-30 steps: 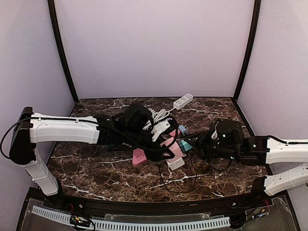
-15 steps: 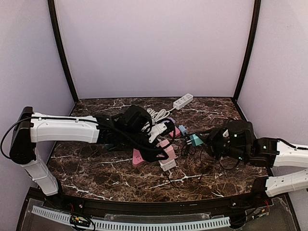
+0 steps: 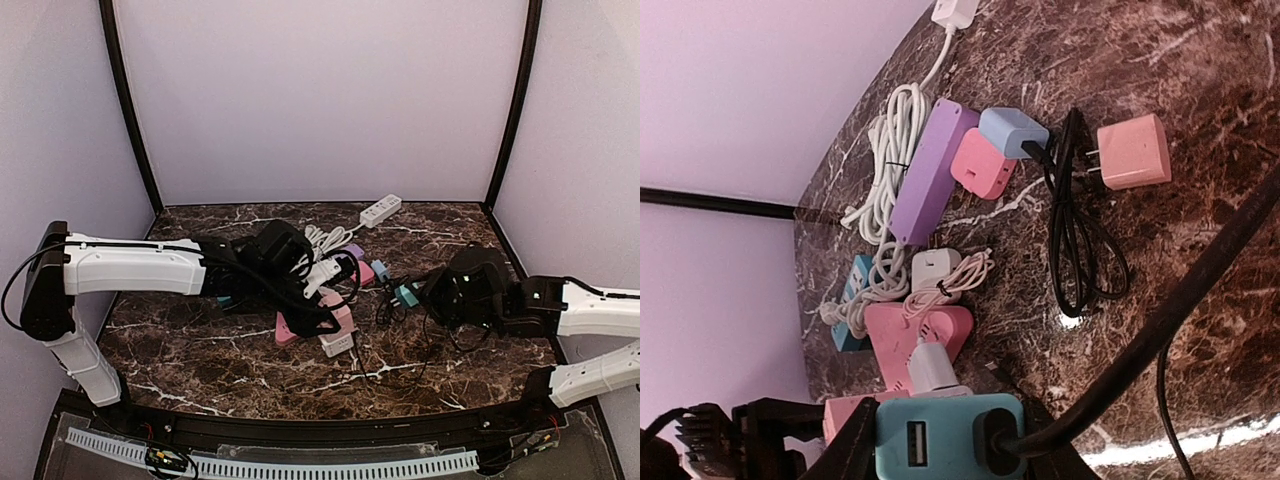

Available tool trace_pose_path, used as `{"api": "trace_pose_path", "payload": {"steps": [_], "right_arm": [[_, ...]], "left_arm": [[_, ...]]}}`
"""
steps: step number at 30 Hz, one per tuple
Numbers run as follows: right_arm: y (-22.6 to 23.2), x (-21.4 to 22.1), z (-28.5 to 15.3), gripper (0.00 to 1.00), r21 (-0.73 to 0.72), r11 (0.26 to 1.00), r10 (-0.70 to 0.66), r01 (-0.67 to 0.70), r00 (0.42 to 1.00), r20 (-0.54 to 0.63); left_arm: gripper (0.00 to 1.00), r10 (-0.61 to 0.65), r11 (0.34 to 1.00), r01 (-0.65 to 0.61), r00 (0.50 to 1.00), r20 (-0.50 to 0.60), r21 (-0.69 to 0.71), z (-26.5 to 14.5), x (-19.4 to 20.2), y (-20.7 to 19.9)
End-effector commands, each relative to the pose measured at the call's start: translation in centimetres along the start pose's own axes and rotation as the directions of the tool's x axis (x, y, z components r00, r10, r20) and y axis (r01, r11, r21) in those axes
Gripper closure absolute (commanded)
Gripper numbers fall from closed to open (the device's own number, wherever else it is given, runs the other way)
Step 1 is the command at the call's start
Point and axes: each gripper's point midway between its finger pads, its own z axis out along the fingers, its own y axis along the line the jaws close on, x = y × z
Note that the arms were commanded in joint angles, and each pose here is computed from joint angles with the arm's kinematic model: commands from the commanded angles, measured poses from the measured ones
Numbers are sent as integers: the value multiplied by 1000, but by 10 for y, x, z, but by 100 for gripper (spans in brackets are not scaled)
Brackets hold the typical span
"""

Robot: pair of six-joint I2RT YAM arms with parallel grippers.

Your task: Pull the plug off the socket

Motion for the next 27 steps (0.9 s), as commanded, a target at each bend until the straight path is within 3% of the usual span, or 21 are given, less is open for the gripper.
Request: {"api": "trace_pose_path", "payload": {"steps": [1, 5, 12, 21, 27], "right_arm": [[32, -14, 0, 100, 19, 980, -197, 196, 980, 36], [41, -18, 20, 100, 45, 942, -330, 332, 943, -50], [23, -31, 64, 100, 103, 885, -430, 455, 881, -196], [-18, -32, 115, 100, 172, 834, -443, 523, 823, -356], [-32, -37, 137, 100, 198, 818, -438, 539, 809, -392]], "left_arm": [[99, 47, 998, -50, 996, 80, 39, -22, -22, -12], [99, 72, 995, -79, 992, 99, 68, -30, -26, -19], [99, 83, 992, -93, 991, 108, 85, -35, -28, -23], [99, 67, 995, -75, 993, 97, 72, -32, -27, -20], [99, 27, 997, -32, 997, 76, 64, -25, -25, -17]]}}
